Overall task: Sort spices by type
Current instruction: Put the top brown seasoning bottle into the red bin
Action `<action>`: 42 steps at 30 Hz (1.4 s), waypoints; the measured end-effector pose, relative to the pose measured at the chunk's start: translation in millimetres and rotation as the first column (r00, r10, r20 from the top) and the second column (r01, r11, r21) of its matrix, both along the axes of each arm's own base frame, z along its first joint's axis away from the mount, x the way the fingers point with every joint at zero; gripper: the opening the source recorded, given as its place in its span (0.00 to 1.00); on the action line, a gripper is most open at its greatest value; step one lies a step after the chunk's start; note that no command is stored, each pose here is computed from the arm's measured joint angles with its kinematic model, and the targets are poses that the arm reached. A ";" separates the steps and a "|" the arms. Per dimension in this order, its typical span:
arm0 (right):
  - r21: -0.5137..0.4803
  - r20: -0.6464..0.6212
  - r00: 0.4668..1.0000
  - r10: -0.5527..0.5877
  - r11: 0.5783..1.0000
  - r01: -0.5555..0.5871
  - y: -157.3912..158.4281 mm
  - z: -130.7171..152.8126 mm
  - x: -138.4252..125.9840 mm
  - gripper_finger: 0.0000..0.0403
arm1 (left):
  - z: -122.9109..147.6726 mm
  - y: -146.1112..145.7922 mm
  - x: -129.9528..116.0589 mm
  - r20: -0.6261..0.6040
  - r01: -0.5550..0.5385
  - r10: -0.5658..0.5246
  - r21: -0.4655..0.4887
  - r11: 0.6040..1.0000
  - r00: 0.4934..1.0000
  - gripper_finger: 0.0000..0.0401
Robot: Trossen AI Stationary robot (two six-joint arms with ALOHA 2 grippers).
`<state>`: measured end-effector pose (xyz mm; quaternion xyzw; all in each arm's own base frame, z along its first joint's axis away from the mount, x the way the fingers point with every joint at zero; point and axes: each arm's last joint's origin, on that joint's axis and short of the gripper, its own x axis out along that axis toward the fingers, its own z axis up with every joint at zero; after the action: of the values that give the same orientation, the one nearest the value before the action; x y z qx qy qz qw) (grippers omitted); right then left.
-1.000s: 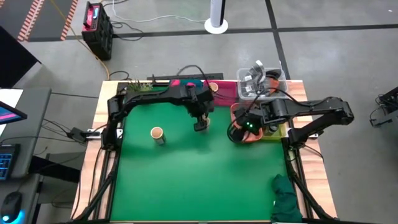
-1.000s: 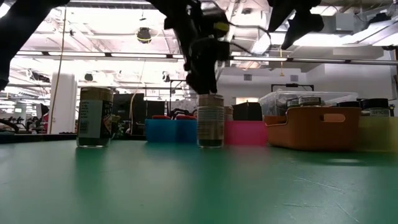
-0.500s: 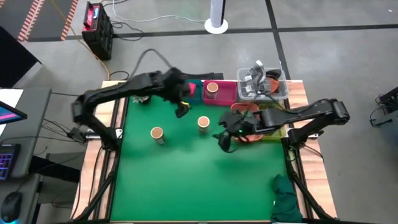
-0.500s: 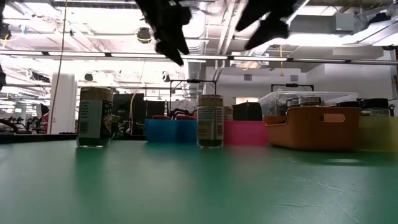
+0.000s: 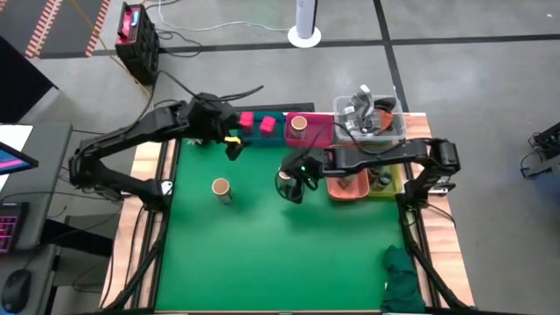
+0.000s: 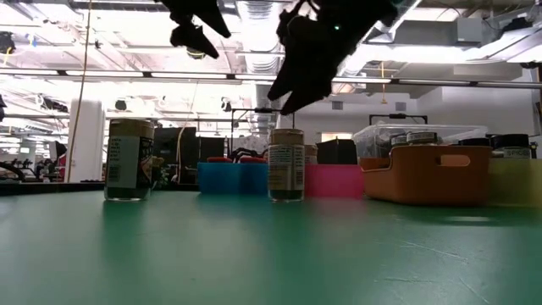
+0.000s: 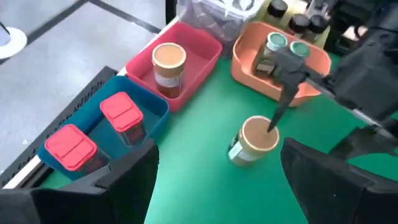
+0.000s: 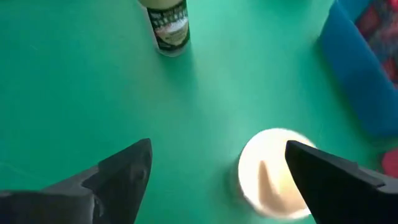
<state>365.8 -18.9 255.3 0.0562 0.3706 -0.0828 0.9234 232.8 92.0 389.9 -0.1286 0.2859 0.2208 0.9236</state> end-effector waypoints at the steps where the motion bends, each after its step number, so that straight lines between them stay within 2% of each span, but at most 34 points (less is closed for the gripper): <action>1: -0.016 -0.001 1.000 0.016 1.000 -0.016 -2.9 2.6 2.3 0.97 | 1.3 -1.2 -3.1 0.001 -0.006 0.006 -0.004 1.000 1.000 0.80; 6: -0.073 0.023 0.999 0.047 0.996 -0.045 -14.7 13.5 9.2 0.99 | 3.7 -4.3 -12.4 -0.009 -0.040 0.040 -0.023 0.999 0.999 0.80; 12: -0.007 -0.059 0.998 0.006 1.000 -0.007 -40.5 -8.1 10.8 0.99 | 4.5 -4.8 -13.5 -0.001 -0.052 0.052 -0.032 0.998 0.999 0.80; 22: 0.014 -0.110 0.993 0.033 0.999 -0.032 -37.7 -26.9 19.1 0.99 | 4.6 -5.1 -14.4 -0.014 -0.038 0.038 -0.010 0.999 0.999 0.80; 26: -0.014 -0.125 0.992 0.036 0.999 -0.038 -38.4 -30.8 20.6 0.99 | 4.7 -3.9 -14.8 -0.015 -0.042 0.042 -0.003 0.999 0.999 0.80; 32: -0.013 -0.139 0.989 0.052 0.998 -0.054 -33.9 -16.4 14.7 0.99 | 4.6 -3.5 -15.1 -0.024 -0.045 0.046 0.015 0.999 0.999 0.80; 37: -0.133 -0.167 0.984 0.060 0.988 -0.083 -25.3 1.6 15.3 0.99 | 4.7 -3.1 -15.2 -0.026 -0.050 0.050 0.024 0.998 0.998 0.80; 42: -0.146 -0.171 0.983 0.066 0.985 -0.091 -26.5 -0.5 18.0 0.99 | 4.7 -2.9 -15.3 -0.031 -0.054 0.056 0.034 0.998 0.998 0.80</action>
<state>383.7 -45.4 254.9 -0.0365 0.4403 -0.0789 0.8936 217.5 89.1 394.6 -0.1174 0.2930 0.2529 0.9145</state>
